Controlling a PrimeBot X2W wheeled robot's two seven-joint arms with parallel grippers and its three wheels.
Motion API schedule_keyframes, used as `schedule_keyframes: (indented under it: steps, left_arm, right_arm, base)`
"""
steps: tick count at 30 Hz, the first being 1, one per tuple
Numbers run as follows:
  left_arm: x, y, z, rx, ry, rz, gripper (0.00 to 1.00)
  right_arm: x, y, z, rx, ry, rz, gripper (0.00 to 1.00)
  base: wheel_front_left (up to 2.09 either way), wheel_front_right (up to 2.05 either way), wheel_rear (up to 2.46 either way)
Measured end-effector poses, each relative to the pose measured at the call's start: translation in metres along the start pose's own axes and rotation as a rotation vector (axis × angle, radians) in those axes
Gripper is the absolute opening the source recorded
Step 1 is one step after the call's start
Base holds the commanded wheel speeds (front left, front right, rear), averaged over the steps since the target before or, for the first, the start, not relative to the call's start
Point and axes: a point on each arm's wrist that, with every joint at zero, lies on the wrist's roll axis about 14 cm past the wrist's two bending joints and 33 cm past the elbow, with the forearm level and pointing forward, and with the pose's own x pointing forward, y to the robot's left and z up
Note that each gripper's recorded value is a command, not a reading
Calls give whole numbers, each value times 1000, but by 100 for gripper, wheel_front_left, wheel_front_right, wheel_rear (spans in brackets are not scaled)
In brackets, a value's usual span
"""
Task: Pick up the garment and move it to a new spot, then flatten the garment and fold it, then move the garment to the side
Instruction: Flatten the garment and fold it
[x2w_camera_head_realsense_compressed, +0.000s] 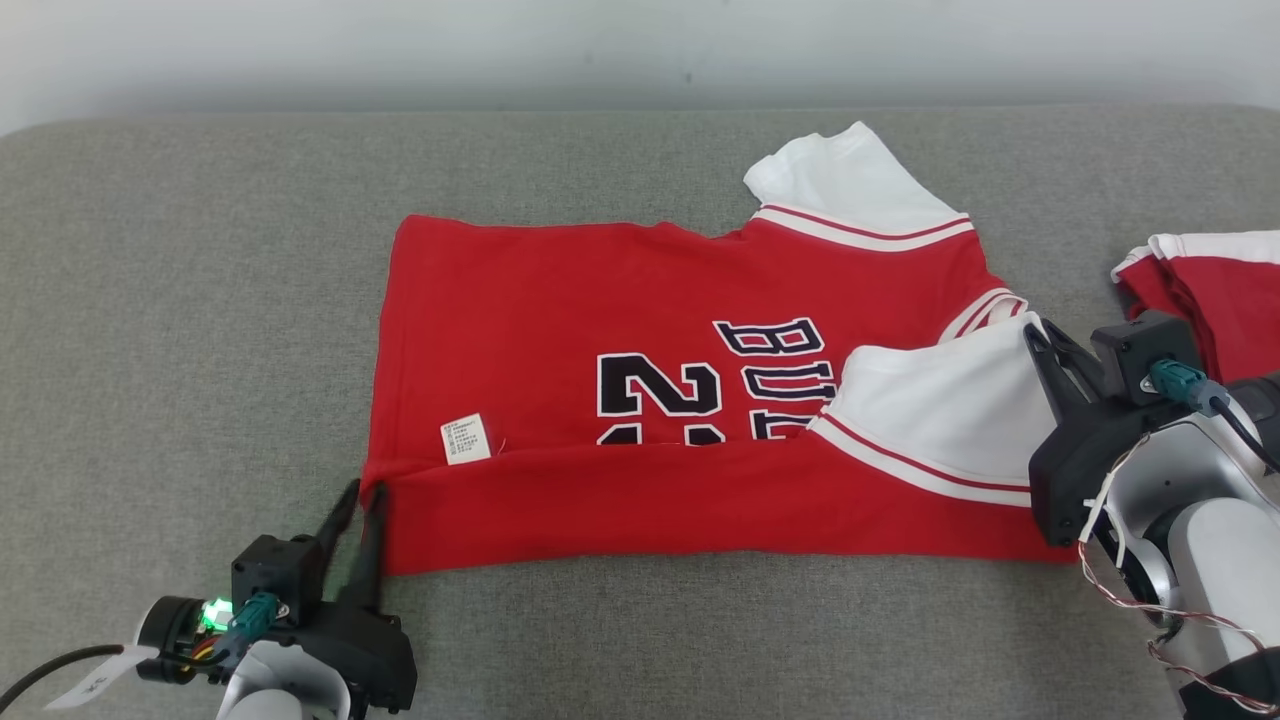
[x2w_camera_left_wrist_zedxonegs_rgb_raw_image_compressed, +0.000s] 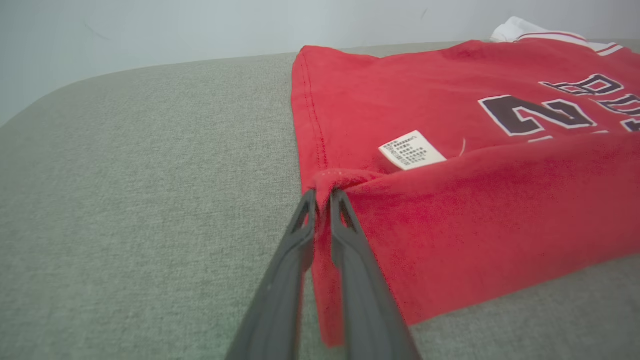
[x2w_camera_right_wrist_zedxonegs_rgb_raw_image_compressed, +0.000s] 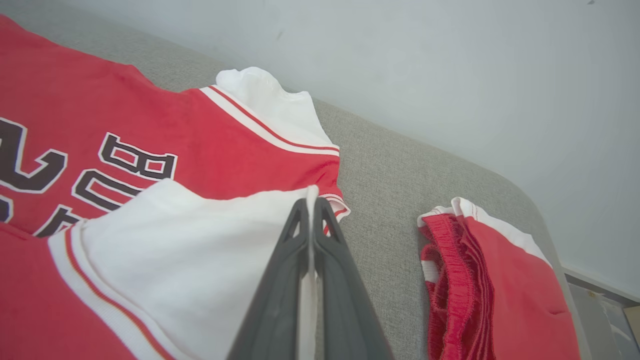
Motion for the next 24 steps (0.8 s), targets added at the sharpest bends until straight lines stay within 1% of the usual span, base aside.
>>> schedule_keyframes:
  steps: [7,8,9,14,17,20,23,24]
  left_arm:
    - [-1,9,2,6,-22,40,100]
    - [-2,10,2,12,-22,45,100]
    - [-2,11,1,13,-21,47,100]
    - [-7,13,1,15,-23,56,100]
    - [-9,12,0,2,-16,63,100]
    - [-13,9,-7,-17,15,64,100]
    - [-13,10,-12,-29,55,82,100]
    - [-13,11,-13,-29,63,89,100]
  right_arm:
    - [12,0,-4,39,13,-13,0]
    - [13,-1,-4,48,7,-18,42]
    - [15,-1,-5,68,8,-23,100]
    - [19,-2,7,107,-36,-53,100]
    - [15,-7,5,150,-21,-80,100]
    - [4,-8,-12,202,60,-101,100]
    - [-15,-3,-41,248,190,-109,100]
    - [-22,0,-47,256,215,-109,100]
  base:
    - [0,0,0]
    - [0,0,0]
    - [0,0,0]
    - [0,0,0]
    - [0,0,0]
    - [0,0,0]
    - [0,0,0]
    - [0,0,0]
